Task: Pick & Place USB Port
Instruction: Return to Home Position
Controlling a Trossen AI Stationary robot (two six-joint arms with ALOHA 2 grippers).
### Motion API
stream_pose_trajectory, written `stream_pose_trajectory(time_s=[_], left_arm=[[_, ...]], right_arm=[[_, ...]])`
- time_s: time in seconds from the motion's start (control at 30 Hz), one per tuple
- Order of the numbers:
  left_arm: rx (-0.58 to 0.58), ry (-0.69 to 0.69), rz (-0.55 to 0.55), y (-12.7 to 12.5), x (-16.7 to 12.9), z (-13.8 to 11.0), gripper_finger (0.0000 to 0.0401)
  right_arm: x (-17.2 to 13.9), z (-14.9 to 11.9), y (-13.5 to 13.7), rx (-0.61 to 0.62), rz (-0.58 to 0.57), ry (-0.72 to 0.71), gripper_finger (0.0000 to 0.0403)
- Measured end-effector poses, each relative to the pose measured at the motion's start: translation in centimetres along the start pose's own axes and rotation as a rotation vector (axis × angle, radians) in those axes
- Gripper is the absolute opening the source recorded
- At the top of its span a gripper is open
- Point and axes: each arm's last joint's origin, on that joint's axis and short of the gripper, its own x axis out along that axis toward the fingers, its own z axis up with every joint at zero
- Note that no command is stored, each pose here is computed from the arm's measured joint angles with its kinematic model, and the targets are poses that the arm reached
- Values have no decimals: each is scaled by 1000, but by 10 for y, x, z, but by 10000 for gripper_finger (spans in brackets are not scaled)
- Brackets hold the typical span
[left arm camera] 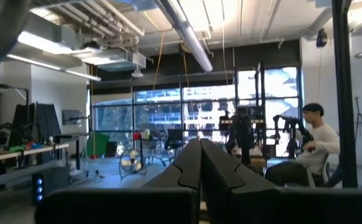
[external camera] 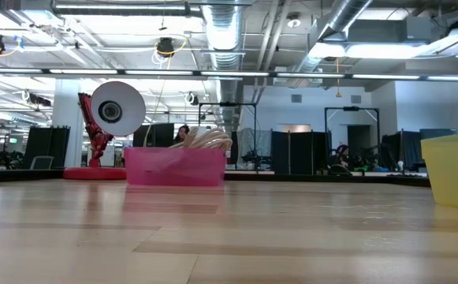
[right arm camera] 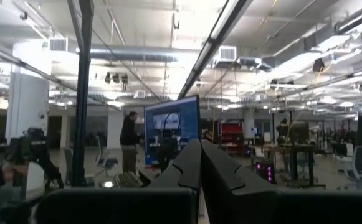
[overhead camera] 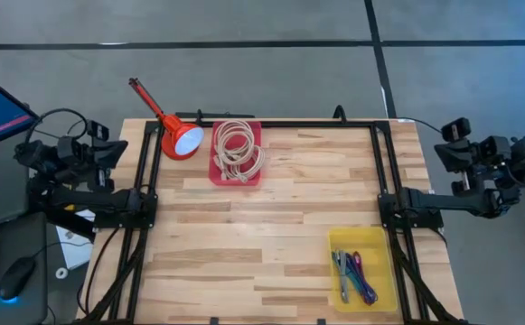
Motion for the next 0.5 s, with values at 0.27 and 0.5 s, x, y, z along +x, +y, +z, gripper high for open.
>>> stream_pose_trajectory(time_s=[0.27, 0.5], left_arm=[[-13, 89, 5, -2, 1, -12, 4], [-28, 153, -4, -9, 8, -31, 4]], right_arm=[[7, -19, 1, 44, 5, 99, 0], [20, -44, 3, 64, 5, 156, 0]])
